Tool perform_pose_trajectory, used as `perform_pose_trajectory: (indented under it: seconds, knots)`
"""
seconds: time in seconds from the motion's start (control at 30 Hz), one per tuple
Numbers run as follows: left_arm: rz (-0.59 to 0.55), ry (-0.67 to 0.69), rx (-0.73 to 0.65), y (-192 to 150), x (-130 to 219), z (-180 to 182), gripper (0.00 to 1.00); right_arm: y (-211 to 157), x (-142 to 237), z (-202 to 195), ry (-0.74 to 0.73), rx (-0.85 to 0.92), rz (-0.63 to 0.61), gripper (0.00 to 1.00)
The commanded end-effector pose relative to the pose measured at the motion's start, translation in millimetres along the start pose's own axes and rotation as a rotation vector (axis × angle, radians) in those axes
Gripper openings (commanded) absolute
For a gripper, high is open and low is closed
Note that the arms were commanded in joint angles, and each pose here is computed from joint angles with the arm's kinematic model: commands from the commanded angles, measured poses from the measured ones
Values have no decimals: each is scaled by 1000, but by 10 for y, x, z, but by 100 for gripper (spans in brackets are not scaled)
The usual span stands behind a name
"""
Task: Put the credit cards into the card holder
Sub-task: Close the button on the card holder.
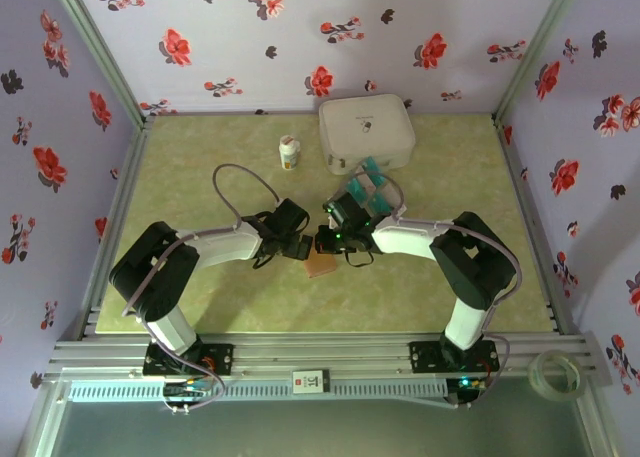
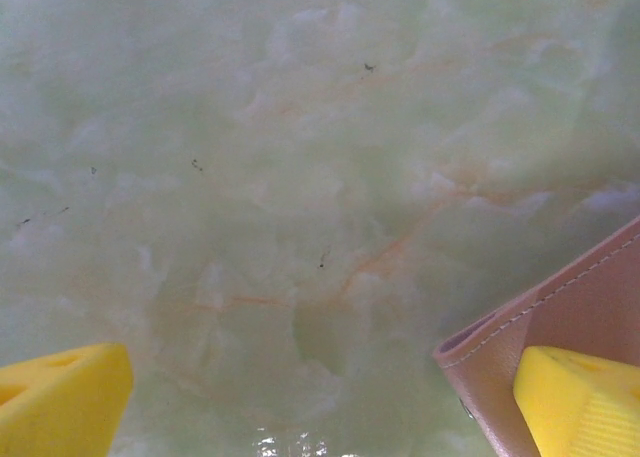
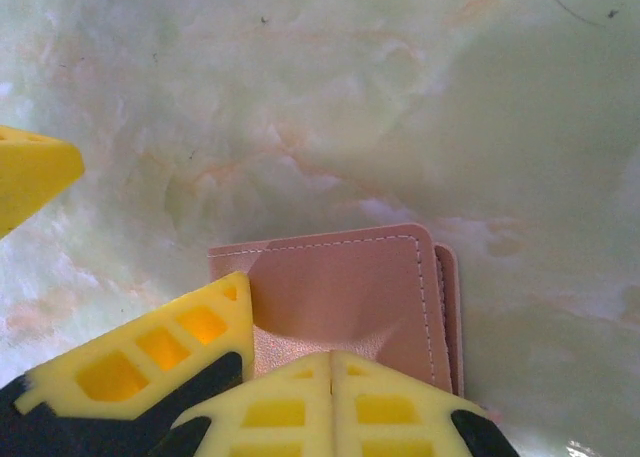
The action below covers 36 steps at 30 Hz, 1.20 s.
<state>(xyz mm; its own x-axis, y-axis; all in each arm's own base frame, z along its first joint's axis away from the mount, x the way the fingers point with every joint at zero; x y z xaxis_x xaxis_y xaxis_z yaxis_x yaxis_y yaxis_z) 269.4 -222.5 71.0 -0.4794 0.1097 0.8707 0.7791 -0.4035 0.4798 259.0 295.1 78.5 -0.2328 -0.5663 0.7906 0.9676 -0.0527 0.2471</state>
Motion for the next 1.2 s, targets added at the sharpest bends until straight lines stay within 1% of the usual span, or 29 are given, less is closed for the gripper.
perform_pose_trajectory:
  seconds: [0.0, 0.33, 0.77, 1.17]
  knots:
    - [70, 47, -24, -228, -106, 36, 100, -115, -59, -80, -16, -17, 31, 0]
    - [74, 48, -22, -236, -117, 39, 100, -169, -53, -142, -25, -23, 33, 0]
    - [82, 51, -25, -254, -108, 46, 100, -52, 138, 43, 12, 2, -11, 0]
    - [83, 52, -27, -257, -107, 49, 100, -110, -16, -21, 1, -9, 24, 0]
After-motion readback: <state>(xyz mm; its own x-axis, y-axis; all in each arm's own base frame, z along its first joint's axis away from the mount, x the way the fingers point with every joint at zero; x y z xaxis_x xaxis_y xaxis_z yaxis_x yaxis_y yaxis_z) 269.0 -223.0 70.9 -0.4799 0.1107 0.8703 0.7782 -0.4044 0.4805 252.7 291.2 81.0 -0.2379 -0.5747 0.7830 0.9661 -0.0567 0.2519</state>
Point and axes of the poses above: each hand's point on the last joint's axis, 136 mm out from that joint toward the fingers, its own x axis back along the fingers, its own z axis along the line the jaws close on, y = z × x, the point moved 5 cm from there along x, back along the fingers, and after that the axes turned 8 degrees about -x, right-handed, at the moved point
